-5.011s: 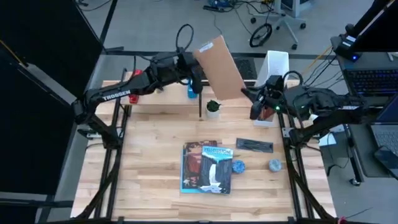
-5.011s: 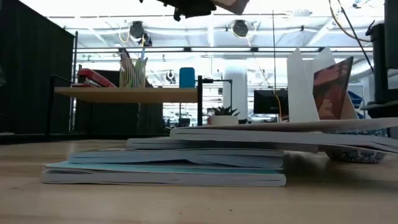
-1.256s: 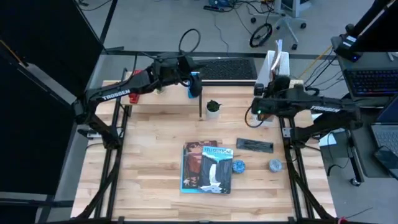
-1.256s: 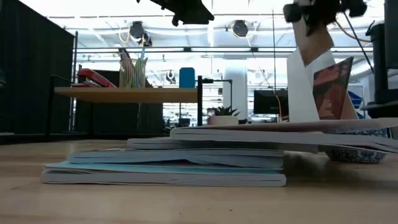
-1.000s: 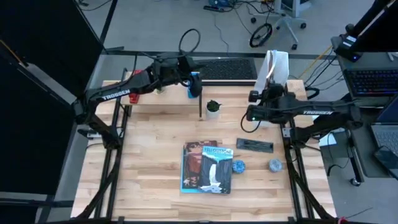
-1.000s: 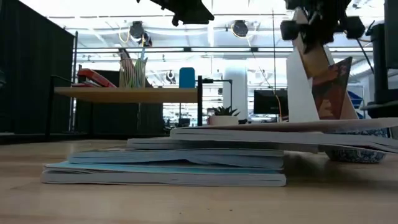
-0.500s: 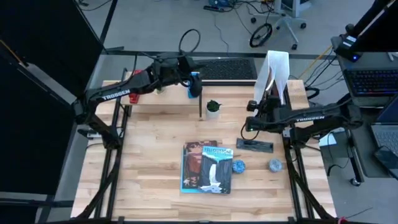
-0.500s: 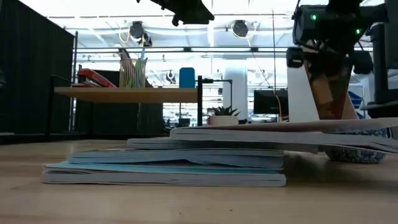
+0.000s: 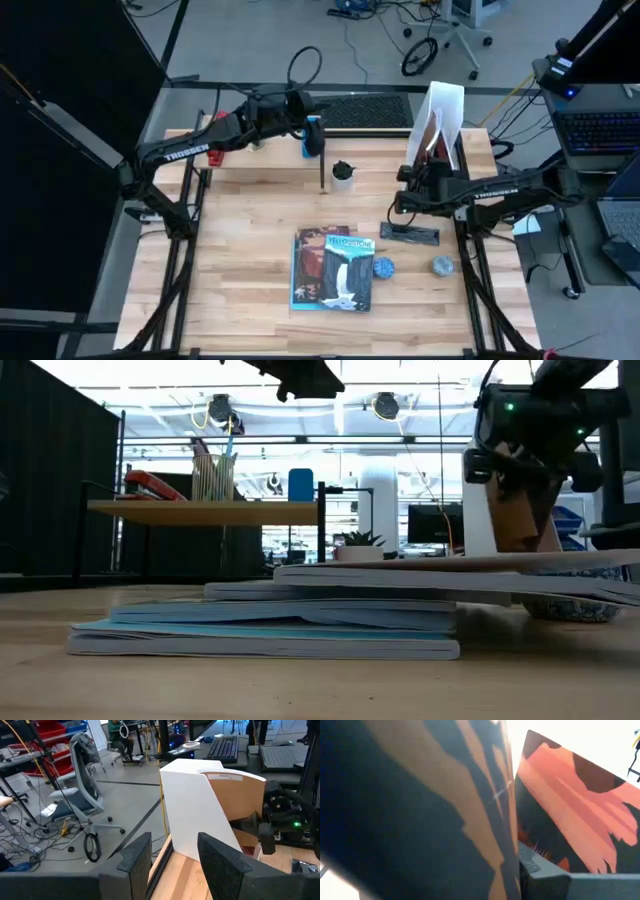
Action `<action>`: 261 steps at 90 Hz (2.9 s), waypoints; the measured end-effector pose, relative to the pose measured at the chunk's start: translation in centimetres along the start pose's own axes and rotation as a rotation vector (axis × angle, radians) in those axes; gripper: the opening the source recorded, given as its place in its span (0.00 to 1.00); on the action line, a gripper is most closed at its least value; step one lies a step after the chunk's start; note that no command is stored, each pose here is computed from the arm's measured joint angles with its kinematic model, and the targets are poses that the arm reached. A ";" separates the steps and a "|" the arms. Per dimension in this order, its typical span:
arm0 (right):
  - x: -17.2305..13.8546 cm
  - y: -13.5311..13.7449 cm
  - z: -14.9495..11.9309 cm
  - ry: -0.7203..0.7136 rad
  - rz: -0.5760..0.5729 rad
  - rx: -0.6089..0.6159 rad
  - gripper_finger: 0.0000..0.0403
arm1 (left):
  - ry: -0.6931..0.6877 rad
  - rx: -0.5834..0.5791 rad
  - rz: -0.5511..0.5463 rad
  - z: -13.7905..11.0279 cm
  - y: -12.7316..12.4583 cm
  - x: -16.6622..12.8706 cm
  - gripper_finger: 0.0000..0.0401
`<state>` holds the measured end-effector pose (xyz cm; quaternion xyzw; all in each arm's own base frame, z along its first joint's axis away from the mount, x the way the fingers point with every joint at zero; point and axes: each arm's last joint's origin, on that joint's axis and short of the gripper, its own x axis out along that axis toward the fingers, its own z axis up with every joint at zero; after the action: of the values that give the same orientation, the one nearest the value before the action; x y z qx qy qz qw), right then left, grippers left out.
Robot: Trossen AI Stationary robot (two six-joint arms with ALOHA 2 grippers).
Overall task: Stock shelves
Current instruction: Put the blue/brown book into the white book shelf
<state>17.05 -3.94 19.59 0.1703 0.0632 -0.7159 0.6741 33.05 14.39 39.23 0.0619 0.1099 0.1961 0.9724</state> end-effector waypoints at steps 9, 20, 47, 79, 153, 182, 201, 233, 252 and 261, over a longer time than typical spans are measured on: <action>-0.2 0.5 0.7 0.017 0.012 0.048 0.02 | -0.001 0.000 0.000 0.0 0.0 0.0 0.37; -0.3 0.8 0.9 0.021 0.018 0.064 0.02 | 0.000 0.000 0.000 0.0 0.0 0.0 0.37; 0.8 1.3 0.4 0.001 -0.033 0.035 0.11 | 0.000 0.001 0.000 0.0 0.0 0.0 0.37; 1.4 2.6 -0.6 0.046 -0.022 -0.031 0.34 | 0.000 0.003 0.000 0.0 0.0 0.0 0.37; 1.3 2.4 -1.2 0.247 0.000 -0.177 0.39 | 0.000 0.003 0.000 0.0 0.0 0.0 0.37; 0.5 2.0 -0.4 0.308 0.054 -0.131 0.39 | 0.003 0.003 -0.001 -0.1 0.0 0.2 0.37; -0.1 1.8 0.2 0.327 0.095 -0.107 0.39 | 0.008 0.005 -0.007 -0.3 -0.2 0.5 0.37; -1.5 1.1 2.7 0.440 0.166 -0.053 0.30 | 0.021 0.005 -0.009 -0.5 -0.3 0.7 0.37; -2.0 0.3 4.3 0.431 0.189 -0.003 0.11 | 0.019 0.005 -0.009 -0.5 -0.3 0.7 0.37; -1.7 0.3 4.4 0.428 0.171 0.007 0.08 | 0.017 0.005 -0.008 -0.5 -0.3 0.7 0.37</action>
<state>16.74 -3.79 24.26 0.3253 0.1874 -0.6039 0.7031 33.62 14.44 38.57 0.0621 0.1187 0.1924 0.9721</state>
